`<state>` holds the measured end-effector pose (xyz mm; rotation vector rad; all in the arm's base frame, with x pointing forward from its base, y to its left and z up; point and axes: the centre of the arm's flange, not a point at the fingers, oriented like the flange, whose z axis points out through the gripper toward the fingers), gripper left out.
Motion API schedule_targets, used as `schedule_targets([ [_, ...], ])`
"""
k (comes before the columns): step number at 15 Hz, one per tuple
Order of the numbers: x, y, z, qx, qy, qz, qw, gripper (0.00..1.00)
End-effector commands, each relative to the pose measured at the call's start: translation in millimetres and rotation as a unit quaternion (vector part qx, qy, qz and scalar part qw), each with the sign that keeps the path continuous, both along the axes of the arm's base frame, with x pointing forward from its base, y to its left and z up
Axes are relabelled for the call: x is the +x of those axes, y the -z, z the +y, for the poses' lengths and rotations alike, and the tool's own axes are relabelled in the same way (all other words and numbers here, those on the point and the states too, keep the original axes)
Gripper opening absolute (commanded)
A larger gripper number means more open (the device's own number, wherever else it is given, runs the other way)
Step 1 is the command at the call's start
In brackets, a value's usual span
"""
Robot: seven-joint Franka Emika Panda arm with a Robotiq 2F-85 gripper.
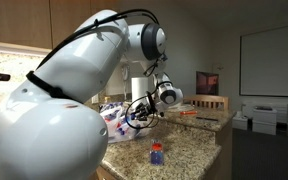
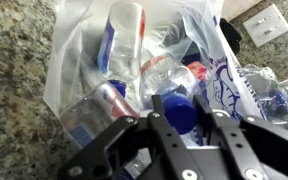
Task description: Put the water bottles on the counter in the plastic bag
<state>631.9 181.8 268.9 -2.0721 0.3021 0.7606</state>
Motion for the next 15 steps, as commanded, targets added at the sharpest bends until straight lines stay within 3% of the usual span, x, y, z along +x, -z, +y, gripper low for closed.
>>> schedule_targets([
  [1,13.0,-7.0,4.7,0.008,-0.006,0.012,0.9999,0.6],
  [7,20.2,-17.2,4.7,0.011,-0.018,-0.008,0.9998,0.98],
  [13,20.3,-35.4,-7.1,-0.007,-0.01,-0.036,0.9993,1.0],
  [15,11.7,-54.0,-29.2,-0.041,0.0,-0.057,0.9975,1.0],
])
